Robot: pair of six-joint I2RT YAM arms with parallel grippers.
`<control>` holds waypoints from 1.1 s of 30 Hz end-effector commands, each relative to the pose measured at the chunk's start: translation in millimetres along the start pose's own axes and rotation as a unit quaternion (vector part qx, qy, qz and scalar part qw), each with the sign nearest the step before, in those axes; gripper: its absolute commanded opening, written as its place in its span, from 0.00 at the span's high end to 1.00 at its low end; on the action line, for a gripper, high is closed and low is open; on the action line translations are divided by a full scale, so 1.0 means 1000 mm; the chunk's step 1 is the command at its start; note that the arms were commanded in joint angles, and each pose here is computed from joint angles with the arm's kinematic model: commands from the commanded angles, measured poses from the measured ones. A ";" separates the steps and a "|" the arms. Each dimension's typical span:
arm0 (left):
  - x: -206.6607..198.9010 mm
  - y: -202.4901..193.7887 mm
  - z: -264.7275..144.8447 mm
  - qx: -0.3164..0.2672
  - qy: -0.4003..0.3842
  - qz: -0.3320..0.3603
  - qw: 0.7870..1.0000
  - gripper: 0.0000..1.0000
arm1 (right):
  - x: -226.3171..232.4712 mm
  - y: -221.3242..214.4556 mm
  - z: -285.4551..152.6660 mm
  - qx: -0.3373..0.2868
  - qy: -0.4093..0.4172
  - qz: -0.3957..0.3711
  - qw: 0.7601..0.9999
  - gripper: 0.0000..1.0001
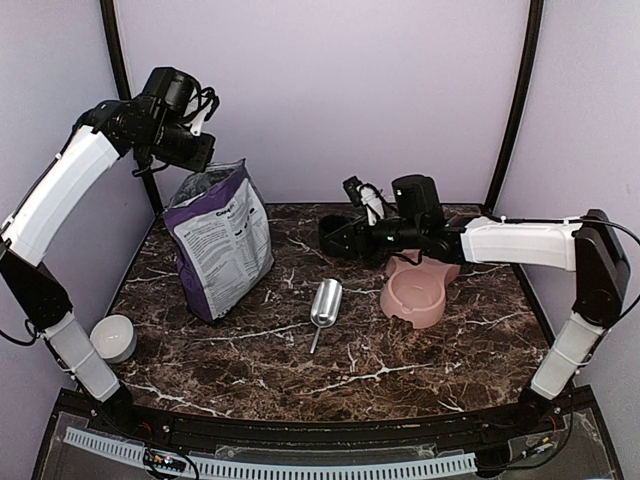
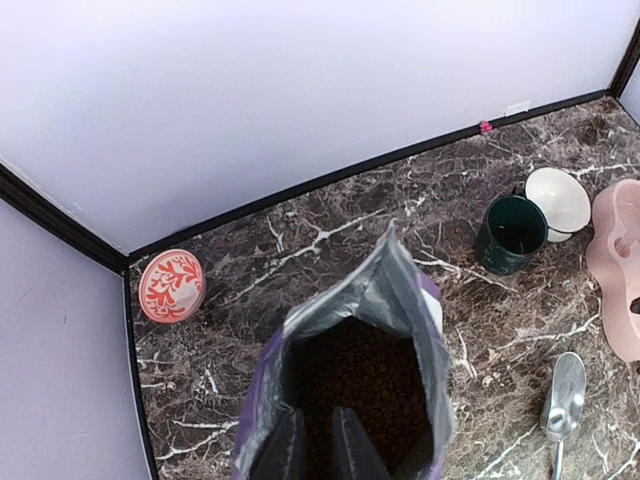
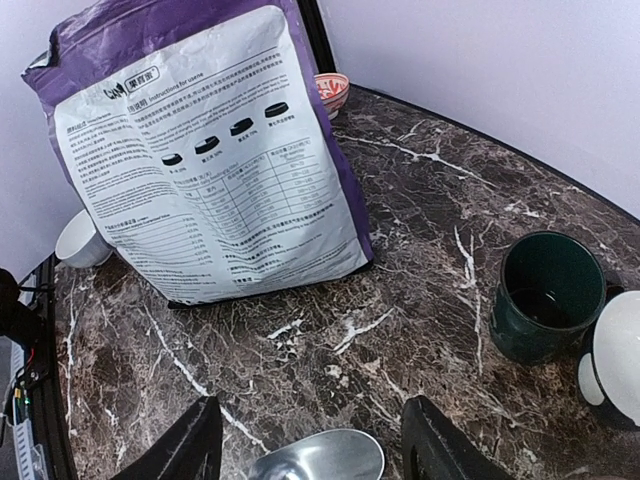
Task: Serve the pet food
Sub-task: Move the pet food bag to the center of the board.
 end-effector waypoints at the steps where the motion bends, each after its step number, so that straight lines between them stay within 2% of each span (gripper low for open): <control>1: 0.006 -0.002 0.000 -0.009 0.026 0.001 1.000 0.89 | 0.007 0.014 -0.011 -0.031 -0.011 0.003 0.999 0.39; 6: 0.014 -0.012 0.008 -0.002 0.033 -0.015 0.999 1.00 | 0.003 0.012 -0.004 -0.022 -0.014 0.006 1.000 0.39; 12: 0.028 -0.015 0.015 -0.002 0.034 -0.033 0.999 1.00 | 0.001 0.016 0.006 -0.016 -0.015 0.015 1.000 0.39; 19: 0.045 -0.045 0.039 0.028 0.034 -0.066 0.997 0.96 | -0.004 0.014 0.010 -0.015 -0.025 0.030 0.999 0.39; 28: 0.058 -0.066 0.047 0.041 0.035 -0.088 0.995 0.82 | -0.008 0.012 0.016 -0.008 -0.031 0.040 0.999 0.39; 33: 0.060 -0.068 0.045 0.035 0.034 -0.087 0.995 0.62 | -0.010 0.012 0.020 -0.006 -0.034 0.046 0.998 0.39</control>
Point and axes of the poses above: each gripper's point midway between its finger pads, its own z axis out along the fingers, its own x axis along the line the jaws close on, y = z × x, the point moved 2 cm from there along -z, back along the fingers, and after that the axes turned 14 degrees about z, right-handed, at the moved point
